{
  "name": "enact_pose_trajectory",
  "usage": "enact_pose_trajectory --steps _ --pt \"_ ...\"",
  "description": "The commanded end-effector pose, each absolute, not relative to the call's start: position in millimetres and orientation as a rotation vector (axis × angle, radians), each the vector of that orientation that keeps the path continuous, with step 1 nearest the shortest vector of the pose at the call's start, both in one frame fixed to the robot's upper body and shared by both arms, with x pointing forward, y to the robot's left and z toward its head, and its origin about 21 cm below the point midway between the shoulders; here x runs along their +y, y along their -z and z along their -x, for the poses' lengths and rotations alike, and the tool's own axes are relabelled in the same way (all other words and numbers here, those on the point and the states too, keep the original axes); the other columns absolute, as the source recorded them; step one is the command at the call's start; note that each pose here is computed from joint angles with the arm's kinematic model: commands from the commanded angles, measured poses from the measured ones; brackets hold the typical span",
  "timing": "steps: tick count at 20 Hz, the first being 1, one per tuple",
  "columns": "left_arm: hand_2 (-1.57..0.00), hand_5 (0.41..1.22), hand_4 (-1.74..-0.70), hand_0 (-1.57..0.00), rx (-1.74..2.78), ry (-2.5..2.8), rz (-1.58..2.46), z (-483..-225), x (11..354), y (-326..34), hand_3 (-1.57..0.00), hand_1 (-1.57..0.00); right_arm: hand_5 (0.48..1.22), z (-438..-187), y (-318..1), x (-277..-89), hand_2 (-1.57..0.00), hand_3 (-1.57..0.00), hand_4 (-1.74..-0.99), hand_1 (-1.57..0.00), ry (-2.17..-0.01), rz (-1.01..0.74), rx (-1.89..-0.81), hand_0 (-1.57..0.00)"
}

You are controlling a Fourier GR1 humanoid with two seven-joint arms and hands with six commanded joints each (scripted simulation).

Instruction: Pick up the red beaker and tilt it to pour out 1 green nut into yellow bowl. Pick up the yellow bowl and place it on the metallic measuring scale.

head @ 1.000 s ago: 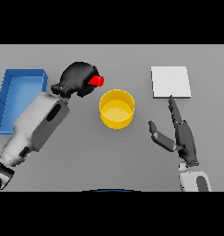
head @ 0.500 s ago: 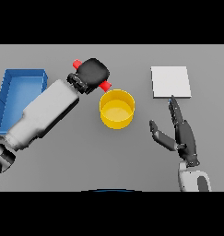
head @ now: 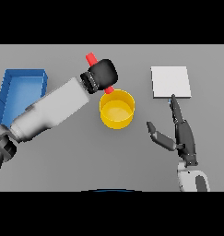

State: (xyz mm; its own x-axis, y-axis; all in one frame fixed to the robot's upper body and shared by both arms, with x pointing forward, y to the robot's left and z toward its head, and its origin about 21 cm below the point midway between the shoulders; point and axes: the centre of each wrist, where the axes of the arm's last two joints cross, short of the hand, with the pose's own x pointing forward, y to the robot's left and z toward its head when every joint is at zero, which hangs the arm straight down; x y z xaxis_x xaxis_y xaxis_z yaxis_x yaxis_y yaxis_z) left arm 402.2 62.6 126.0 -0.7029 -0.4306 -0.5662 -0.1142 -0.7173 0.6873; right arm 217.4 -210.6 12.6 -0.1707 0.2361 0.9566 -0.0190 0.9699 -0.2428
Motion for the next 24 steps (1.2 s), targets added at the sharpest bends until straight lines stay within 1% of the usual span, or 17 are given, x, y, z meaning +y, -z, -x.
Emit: enact_pose_trajectory --steps 1,2,3,5,8,9,12,14,15,17,19,22,23,24 --pt "-1.57 1.221 -1.74 -1.57 -1.053 2.547 -1.131 -402.6 58.6 -127.5 -1.55 -1.57 0.567 -216.9 -11.9 -211.6 0.0 0.0 -1.152 0.0 -0.226 0.16 -1.723 0.0" --pt "-1.57 1.221 -1.74 -1.57 -1.026 2.583 -1.156 -403.6 59.0 -127.7 -1.56 -1.57 0.566 -217.9 -12.6 -210.0 0.0 0.0 -1.148 0.0 -0.219 0.154 -1.72 0.0" --pt "-1.57 1.221 -1.74 -1.57 -1.02 2.621 -1.171 -403.1 58.1 -128.1 -1.56 -1.57 0.566 -220.1 -15.2 -213.8 0.0 0.0 -1.147 0.0 -0.212 0.153 -1.723 0.0" --pt "-1.57 1.221 -1.74 -1.57 -0.974 2.683 -1.228 -402.9 54.2 -124.4 -1.56 -1.57 0.565 -216.5 -13.5 -211.2 0.0 0.0 -1.13 0.0 -0.215 0.15 -1.715 0.0" --pt "-1.57 1.221 -1.73 -1.57 -0.934 2.763 -1.291 -405.0 50.4 -125.3 -1.57 -1.57 0.578 -216.7 -11.3 -210.0 0.0 0.0 -1.136 0.0 -0.238 0.162 -1.727 0.0" --pt "-1.57 1.221 -1.73 -1.57 -0.923 2.79 -1.307 -402.3 47.6 -121.6 -1.57 -1.57 0.579 -216.5 -12.7 -209.6 0.0 0.0 -1.136 0.0 -0.224 0.154 -1.727 0.0" --pt "-1.57 1.221 -1.73 -1.57 -0.895 2.85 -1.411 -398.3 31.5 -129.0 -1.57 -1.57 0.577 -217.8 -10.1 -212.8 0.0 0.0 -1.13 0.0 -0.209 0.156 -1.718 0.0" --pt "-1.57 1.221 -1.73 -1.57 -0.872 2.907 -1.487 -400.6 25.2 -144.3 -1.57 -1.57 0.575 -214.4 -12.9 -213.7 0.0 0.0 -1.133 0.0 -0.217 0.166 -1.742 0.0" --pt "-1.57 1.221 -1.73 -1.57 -0.857 2.925 -1.49 -400.1 22.8 -153.3 -1.57 -1.57 0.572 -216.0 -14.6 -212.3 0.0 0.0 -1.138 0.0 -0.213 0.17 -1.734 0.0" --pt "-1.57 1.221 -1.73 -1.57 -0.811 2.909 -1.635 -412.2 21.3 -190.2 -1.57 -1.57 0.565 -217.2 -14.3 -207.8 0.0 0.0 -1.138 0.0 -0.204 0.159 -1.718 0.0" --pt "-1.57 1.221 -1.73 -1.57 -0.842 2.812 -1.7 -422.4 24.0 -230.3 -1.57 -1.57 0.557 -215.6 -11.9 -209.5 0.0 0.0 -1.133 0.0 -0.222 0.176 -1.733 0.0" --pt "-1.57 1.221 -1.72 -1.57 -0.936 2.577 -1.792 -440.2 45.6 -277.3 -1.57 -1.57 0.554 -218.3 -13.8 -206.8 0.0 0.0 -1.128 0.0 -0.224 0.146 -1.745 0.0" --pt "-1.57 1.221 -1.72 -1.57 -0.962 2.474 -1.788 -444.8 55.6 -300.8 -1.57 -1.57 0.554 -219.5 -14.2 -207.4 0.0 0.0 -1.117 0.0 -0.231 0.148 -1.74 0.0" --pt "-1.57 1.221 -1.73 -1.57 -0.989 2.343 -1.771 -449.4 65.3 -317.1 -1.57 -1.57 0.559 -221.8 -14.5 -206.4 0.0 0.0 -1.105 0.0 -0.223 0.117 -1.747 0.0"
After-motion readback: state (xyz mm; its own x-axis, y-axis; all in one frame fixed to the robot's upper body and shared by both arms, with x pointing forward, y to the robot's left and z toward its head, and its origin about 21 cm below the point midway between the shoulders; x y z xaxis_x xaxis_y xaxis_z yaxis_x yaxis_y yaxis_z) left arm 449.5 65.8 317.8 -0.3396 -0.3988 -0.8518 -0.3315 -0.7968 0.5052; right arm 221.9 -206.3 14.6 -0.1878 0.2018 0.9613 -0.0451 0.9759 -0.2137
